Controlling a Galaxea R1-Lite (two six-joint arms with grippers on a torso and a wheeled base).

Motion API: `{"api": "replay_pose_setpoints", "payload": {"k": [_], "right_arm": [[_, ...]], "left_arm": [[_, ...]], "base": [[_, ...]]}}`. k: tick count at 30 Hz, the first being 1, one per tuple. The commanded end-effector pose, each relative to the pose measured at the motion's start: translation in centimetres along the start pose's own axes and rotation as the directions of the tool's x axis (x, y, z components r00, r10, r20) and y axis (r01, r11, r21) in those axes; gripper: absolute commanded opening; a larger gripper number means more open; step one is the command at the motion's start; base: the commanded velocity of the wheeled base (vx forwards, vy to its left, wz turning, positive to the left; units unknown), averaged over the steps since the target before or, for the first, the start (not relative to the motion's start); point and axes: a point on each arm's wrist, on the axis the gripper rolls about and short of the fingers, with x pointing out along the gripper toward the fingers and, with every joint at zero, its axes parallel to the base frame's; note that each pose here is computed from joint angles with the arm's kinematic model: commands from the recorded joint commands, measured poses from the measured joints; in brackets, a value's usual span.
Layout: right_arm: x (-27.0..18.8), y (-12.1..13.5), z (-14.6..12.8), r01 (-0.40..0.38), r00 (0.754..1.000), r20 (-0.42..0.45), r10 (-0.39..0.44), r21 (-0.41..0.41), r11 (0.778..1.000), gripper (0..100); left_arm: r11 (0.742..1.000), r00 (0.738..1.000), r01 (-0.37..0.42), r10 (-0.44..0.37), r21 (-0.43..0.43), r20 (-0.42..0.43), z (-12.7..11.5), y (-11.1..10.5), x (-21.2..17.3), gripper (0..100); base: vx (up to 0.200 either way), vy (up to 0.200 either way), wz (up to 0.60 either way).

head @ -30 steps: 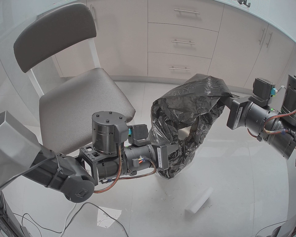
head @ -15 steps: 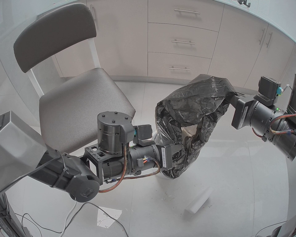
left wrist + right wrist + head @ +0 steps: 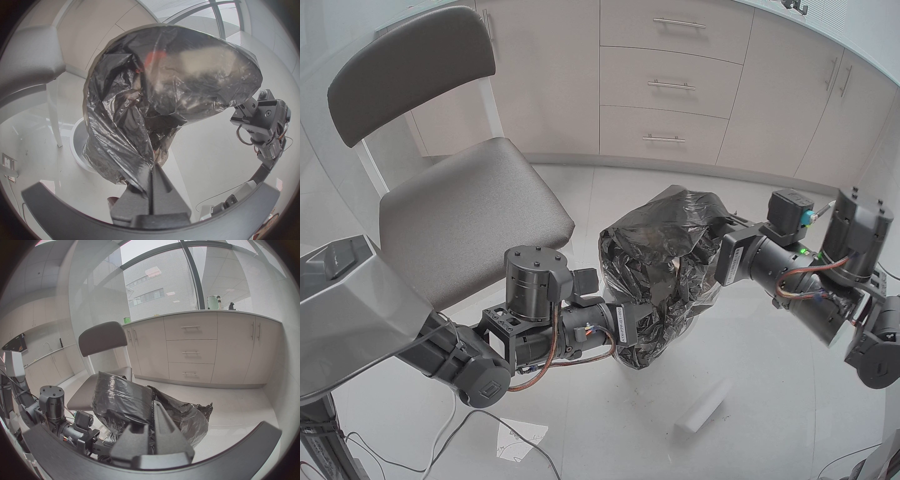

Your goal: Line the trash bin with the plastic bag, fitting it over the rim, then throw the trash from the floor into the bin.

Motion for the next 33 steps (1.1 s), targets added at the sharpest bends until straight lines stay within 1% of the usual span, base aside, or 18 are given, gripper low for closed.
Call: {"api": "replay_pose_setpoints", "payload": {"k": [1, 3, 6, 8, 10, 11, 13, 14, 16, 17, 18, 22, 24, 26, 29, 31, 33], "right_arm": [[2.8, 0.7, -4.1, -0.011, 0.997, -0.070, 0.009, -0.016, 1.000, 0], [3.2, 0.7, -4.4, -0.018, 0.998, -0.067, 0.019, 0.011, 1.000, 0], [3.9, 0.8, -5.2, -0.030, 0.996, -0.085, 0.037, 0.088, 0.996, 0], [4.3, 0.6, -5.6, -0.022, 0.995, -0.095, 0.036, 0.143, 0.989, 0], [4.4, 0.6, -5.7, -0.020, 0.995, -0.097, 0.036, 0.158, 0.987, 0], [4.7, 0.3, -5.7, -0.016, 0.995, -0.097, 0.037, 0.214, 0.977, 0], [5.0, 0.1, -5.7, -0.003, 0.995, -0.099, 0.029, 0.258, 0.966, 0], [5.1, 0.0, -5.7, -0.001, 0.995, -0.097, 0.028, 0.264, 0.964, 0], [5.4, -0.1, -5.8, 0.015, 0.995, -0.102, 0.020, 0.337, 0.941, 0], [5.6, -0.1, -5.8, 0.019, 0.994, -0.105, 0.022, 0.378, 0.926, 0], [5.6, -0.2, -5.9, 0.022, 0.993, -0.112, 0.025, 0.399, 0.917, 0], [5.8, -0.4, -6.3, -0.004, 0.985, -0.145, 0.089, 0.501, 0.865, 0], [5.9, -0.7, -6.5, -0.010, 0.982, -0.154, 0.110, 0.541, 0.841, 0], [6.2, -1.0, -7.0, -0.002, 0.977, -0.175, 0.122, 0.566, 0.824, 0], [6.9, -1.4, -7.6, 0.035, 0.973, -0.206, 0.107, 0.586, 0.810, 0], [7.2, -1.7, -7.9, 0.056, 0.971, -0.218, 0.102, 0.619, 0.783, 0], [7.3, -1.6, -8.0, 0.057, 0.967, -0.225, 0.120, 0.651, 0.757, 0]], "left_arm": [[0.999, 0.999, -0.035, 0.035, -0.019, -0.006, -0.6, 1.5, 0.0, 0], [0.999, 0.999, -0.038, 0.038, -0.020, -0.003, -0.5, 1.6, -0.1, 0], [0.999, 0.999, -0.037, 0.037, -0.017, 0.012, -0.1, 1.3, -0.9, 0], [0.999, 0.999, -0.039, 0.039, -0.017, 0.015, 0.0, 1.1, -1.4, 0], [0.999, 0.999, -0.041, 0.041, -0.017, 0.018, 0.1, 1.1, -1.6, 0], [0.998, 0.998, -0.058, 0.059, -0.017, 0.036, 0.4, 0.9, -2.4, 0], [0.997, 0.996, -0.071, 0.072, -0.019, 0.050, 0.6, 0.8, -3.0, 0], [0.997, 0.996, -0.074, 0.075, -0.019, 0.051, 0.6, 0.8, -3.1, 0], [0.997, 0.995, -0.078, 0.079, -0.019, 0.057, 0.7, 0.6, -3.8, 0], [0.997, 0.995, -0.079, 0.080, -0.020, 0.054, 0.6, 0.5, -4.0, 0], [0.997, 0.995, -0.078, 0.079, -0.020, 0.052, 0.6, 0.5, -4.0, 0], [0.997, 0.995, -0.080, 0.081, -0.020, 0.055, 0.6, 0.4, -4.4, 0], [0.997, 0.995, -0.080, 0.081, -0.020, 0.055, 0.6, 0.3, -4.6, 0], [0.996, 0.995, -0.085, 0.086, -0.022, 0.056, 0.6, 0.4, -4.7, 0], [0.995, 0.994, -0.093, 0.095, -0.026, 0.055, 0.6, 0.7, -4.9, 0], [0.995, 0.994, -0.099, 0.100, -0.028, 0.054, 0.5, 0.9, -5.0, 0], [0.994, 0.993, -0.104, 0.106, -0.030, 0.056, 0.6, 1.1, -5.0, 0]], "base": [[0.000, 0.000, 0.00], [0.000, 0.000, 0.00], [0.000, 0.000, 0.00], [0.000, 0.000, 0.00], [0.000, 0.000, 0.00], [0.000, 0.000, 0.00], [0.000, 0.000, 0.00], [0.000, 0.000, 0.00], [0.000, 0.000, 0.00], [0.000, 0.000, 0.00], [0.000, 0.000, 0.00], [0.000, 0.000, 0.00], [0.000, 0.000, 0.00], [0.000, 0.000, 0.00], [0.000, 0.000, 0.00], [0.000, 0.000, 0.00], [0.000, 0.000, 0.00]]}}
